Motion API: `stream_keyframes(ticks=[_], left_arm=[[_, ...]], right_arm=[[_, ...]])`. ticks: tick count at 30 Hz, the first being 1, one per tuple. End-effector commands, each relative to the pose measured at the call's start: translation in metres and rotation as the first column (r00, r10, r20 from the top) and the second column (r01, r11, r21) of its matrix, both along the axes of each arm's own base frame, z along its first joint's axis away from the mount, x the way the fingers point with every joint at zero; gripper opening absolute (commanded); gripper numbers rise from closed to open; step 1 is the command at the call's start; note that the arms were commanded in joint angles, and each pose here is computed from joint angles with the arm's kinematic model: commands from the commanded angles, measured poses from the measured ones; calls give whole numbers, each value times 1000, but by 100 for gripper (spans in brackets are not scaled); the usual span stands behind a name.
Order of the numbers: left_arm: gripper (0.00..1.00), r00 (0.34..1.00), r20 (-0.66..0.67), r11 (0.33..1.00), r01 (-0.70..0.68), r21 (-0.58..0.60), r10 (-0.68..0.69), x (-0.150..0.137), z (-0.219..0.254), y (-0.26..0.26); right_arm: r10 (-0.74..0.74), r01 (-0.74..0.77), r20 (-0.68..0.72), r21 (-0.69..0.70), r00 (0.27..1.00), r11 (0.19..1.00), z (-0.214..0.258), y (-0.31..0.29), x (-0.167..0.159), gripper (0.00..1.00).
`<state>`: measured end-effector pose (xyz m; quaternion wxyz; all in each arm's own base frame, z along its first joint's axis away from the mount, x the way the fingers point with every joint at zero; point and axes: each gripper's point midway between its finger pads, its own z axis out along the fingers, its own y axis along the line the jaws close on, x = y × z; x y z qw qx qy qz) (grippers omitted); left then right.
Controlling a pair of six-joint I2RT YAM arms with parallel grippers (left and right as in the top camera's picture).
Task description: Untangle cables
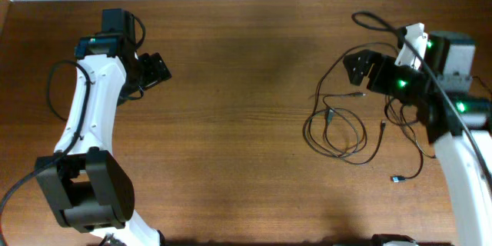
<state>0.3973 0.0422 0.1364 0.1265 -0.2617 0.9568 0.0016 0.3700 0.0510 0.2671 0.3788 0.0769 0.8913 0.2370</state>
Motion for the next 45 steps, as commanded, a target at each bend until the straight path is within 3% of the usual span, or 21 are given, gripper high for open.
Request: stream_keyframes(ticks=[1,6,20,26,31,35,38,41,45], left_arm=[[99,1000,0,1000,-14,-10,14,2,-1,0],[99,1000,1,1000,-14,-10,14,2,-1,0],[99,1000,1,1000,-14,-10,14,2,-1,0],[99,1000,1,1000,-14,-10,14,2,-1,0],[99,1000,1,1000,-14,-10,14,2,-1,0],[99,1000,1,1000,-14,-10,14,2,-1,0],[99,1000,1,1000,-14,-10,14,2,-1,0],[99,1000,0,1000,-14,-10,14,2,-1,0],[99,1000,0,1000,-14,-10,14,2,-1,0]], right_arm=[[24,-23,92,-10,995,1000,30,9,-18,99],[26,-22,254,-18,967,1000,82,10,-53,98],[28,-14,549,-30,835,999,163,12,-148,99],[59,-51,529,-29,847,998,151,19,-195,99],[87,-77,400,-39,912,996,103,19,-253,98],[95,-86,470,-42,878,995,95,15,-288,99],[68,-51,510,-46,858,998,86,9,-299,99],[28,18,560,-77,828,997,75,-2,-291,99],[136,59,747,-228,651,972,86,2,-254,98]])
